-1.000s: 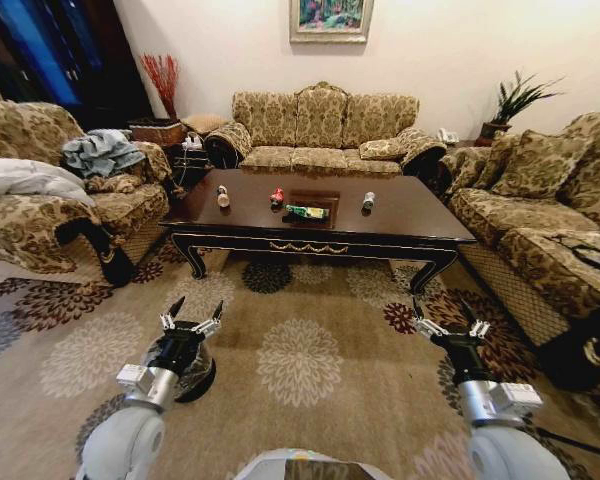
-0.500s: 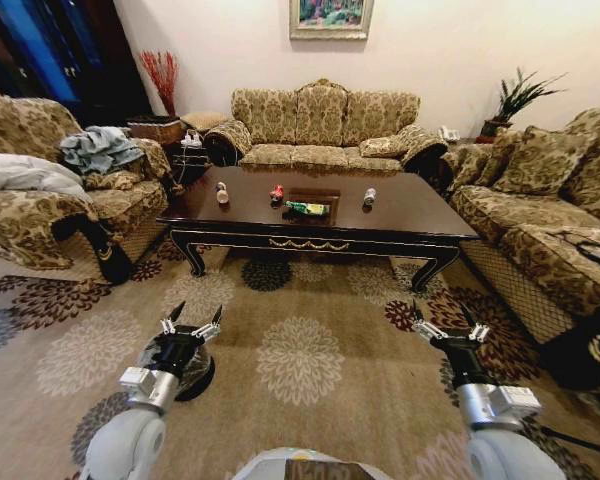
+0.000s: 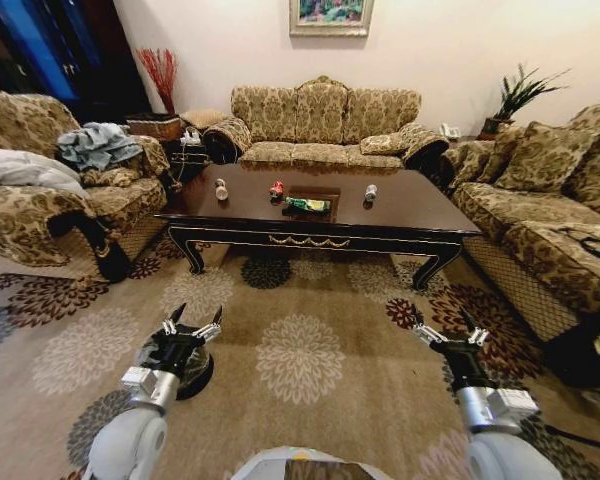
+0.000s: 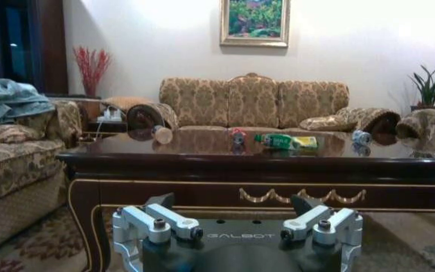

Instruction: Move to the front of the table and place the trash on the table into the trash bin.

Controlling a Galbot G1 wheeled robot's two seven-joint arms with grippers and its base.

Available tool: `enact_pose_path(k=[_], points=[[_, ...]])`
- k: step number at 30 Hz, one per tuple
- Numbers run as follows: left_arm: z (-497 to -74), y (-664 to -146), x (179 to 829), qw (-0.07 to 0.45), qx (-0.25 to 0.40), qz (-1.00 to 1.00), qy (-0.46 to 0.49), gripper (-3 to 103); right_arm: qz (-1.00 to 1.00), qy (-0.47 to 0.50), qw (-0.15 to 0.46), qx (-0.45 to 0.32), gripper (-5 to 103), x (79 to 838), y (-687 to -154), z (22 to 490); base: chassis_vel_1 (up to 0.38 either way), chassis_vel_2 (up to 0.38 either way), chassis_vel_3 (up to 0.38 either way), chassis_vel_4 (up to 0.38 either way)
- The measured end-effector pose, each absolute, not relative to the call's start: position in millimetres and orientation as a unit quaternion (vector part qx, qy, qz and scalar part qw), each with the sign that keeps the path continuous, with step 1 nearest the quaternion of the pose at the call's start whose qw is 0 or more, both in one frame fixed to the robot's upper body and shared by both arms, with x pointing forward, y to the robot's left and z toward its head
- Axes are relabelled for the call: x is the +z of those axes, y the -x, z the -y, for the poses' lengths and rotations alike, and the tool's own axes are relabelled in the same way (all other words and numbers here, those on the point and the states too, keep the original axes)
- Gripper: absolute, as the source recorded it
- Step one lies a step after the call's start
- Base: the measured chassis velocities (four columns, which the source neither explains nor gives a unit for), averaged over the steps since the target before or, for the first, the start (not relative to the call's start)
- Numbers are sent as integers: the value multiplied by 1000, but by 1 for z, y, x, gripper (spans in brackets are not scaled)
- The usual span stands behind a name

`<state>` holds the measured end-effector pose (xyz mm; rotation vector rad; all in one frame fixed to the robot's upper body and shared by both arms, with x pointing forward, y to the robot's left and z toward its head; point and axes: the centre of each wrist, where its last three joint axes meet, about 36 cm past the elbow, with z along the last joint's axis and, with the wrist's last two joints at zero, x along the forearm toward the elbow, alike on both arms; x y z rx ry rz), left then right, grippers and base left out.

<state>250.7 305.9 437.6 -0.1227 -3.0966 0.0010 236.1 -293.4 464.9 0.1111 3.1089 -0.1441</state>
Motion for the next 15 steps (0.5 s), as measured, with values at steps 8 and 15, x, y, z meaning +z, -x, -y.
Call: enact_pose_path(k=[8, 15], points=[[-306, -249, 435, 20, -4, 999, 40, 100, -998, -38, 9, -57, 100, 464, -236, 292, 10, 9, -17, -13], [-305, -249, 435, 20, -5, 999, 42, 100, -998, -37, 8, -58, 100, 463, -236, 292, 128, 134, -146, -128]])
